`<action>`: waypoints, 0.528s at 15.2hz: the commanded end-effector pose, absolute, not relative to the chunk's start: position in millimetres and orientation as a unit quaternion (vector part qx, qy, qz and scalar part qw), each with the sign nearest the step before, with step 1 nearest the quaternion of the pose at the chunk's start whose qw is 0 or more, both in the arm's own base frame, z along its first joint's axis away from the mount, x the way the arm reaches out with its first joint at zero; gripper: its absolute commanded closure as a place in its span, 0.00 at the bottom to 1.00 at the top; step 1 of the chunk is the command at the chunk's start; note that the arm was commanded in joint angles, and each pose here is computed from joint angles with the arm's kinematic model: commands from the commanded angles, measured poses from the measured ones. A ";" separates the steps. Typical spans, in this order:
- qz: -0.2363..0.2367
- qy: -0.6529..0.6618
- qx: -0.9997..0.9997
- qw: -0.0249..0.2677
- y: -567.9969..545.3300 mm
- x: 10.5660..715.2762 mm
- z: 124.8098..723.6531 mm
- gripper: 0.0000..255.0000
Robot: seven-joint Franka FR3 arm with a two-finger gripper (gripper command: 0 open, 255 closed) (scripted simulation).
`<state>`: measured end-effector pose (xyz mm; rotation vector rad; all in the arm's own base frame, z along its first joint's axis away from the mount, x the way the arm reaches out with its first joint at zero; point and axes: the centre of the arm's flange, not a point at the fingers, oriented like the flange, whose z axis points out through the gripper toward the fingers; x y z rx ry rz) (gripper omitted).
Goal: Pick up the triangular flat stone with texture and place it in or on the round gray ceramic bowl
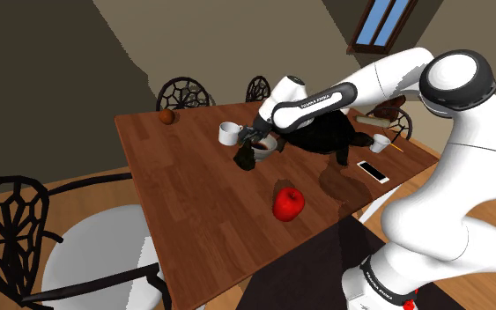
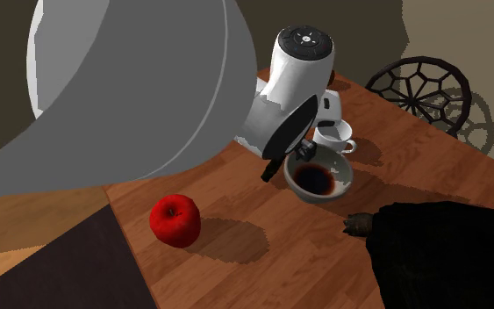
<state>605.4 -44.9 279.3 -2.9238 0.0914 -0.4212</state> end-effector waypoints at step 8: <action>-0.142 0.031 -0.985 0.093 -44.3 605.2 278.5 1.00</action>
